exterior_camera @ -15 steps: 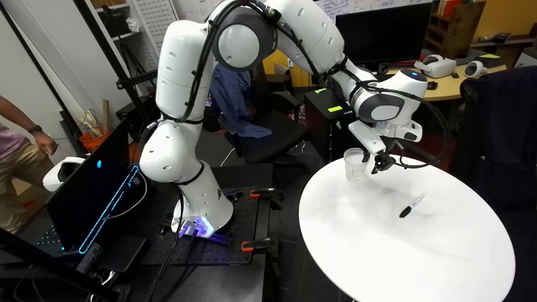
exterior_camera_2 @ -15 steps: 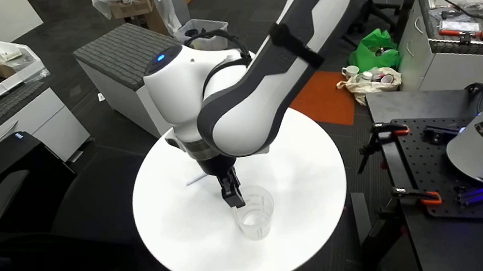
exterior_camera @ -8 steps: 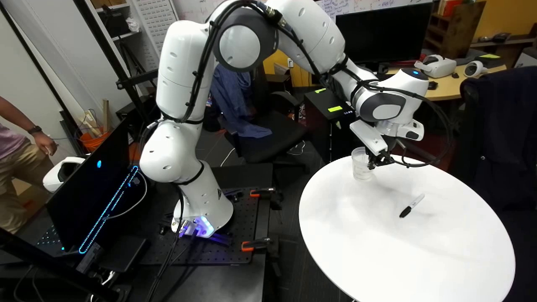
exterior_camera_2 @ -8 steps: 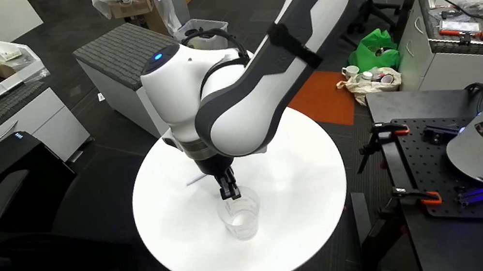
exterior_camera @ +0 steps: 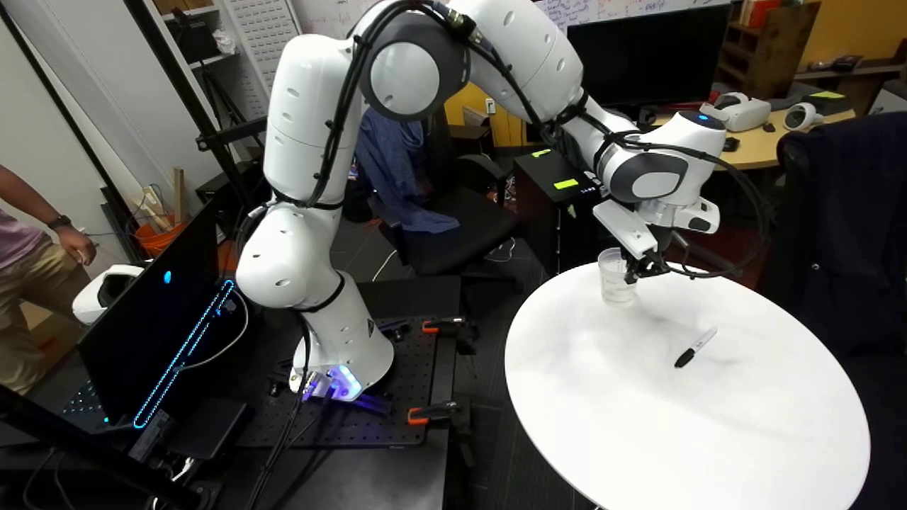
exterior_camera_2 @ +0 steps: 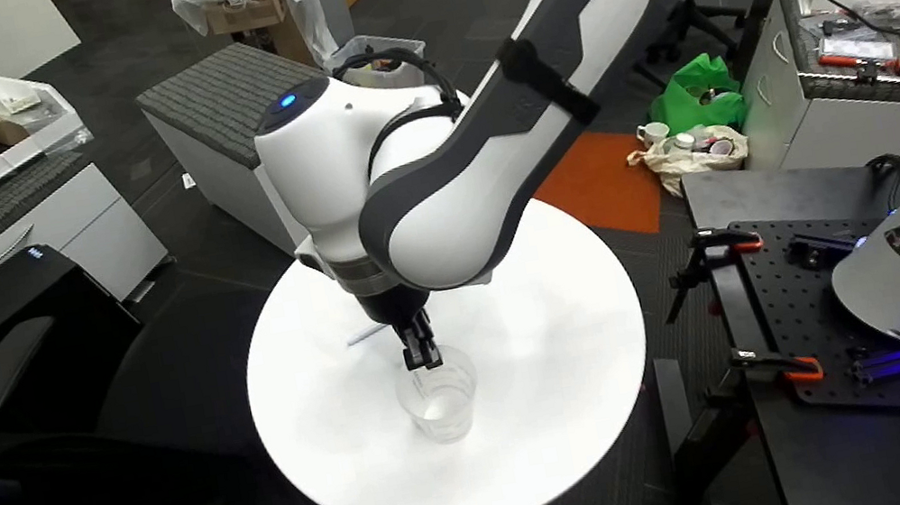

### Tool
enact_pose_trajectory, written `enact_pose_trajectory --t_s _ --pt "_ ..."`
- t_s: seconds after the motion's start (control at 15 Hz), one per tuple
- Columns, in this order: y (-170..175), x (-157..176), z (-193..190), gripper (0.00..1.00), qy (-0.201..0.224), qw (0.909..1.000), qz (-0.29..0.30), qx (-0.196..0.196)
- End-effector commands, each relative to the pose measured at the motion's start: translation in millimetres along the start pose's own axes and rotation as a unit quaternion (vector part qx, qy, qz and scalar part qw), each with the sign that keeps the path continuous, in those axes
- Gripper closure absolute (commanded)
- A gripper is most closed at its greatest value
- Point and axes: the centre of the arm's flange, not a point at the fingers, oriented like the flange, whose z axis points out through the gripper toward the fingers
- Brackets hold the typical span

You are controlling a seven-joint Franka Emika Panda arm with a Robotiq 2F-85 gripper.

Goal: Move the cup to the right, place the pen inside the cup

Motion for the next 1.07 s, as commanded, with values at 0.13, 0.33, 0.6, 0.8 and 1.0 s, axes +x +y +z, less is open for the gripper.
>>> enact_pose_trajectory --t_s 0.13,0.33,0.6,0.8,1.0 --pt "8 -11 -41 0.99 0.029 0.9988 0.035 -0.016" --pt "20 -17 -65 0.99 0.053 0.997 0.055 -0.015" --pt "45 -28 -92 0.99 0.083 0.9928 0.086 -0.007" --pt "69 -37 -105 0.99 0.103 0.9873 0.12 0.007" --pt "94 -47 -113 0.99 0.12 0.9801 0.157 0.02"
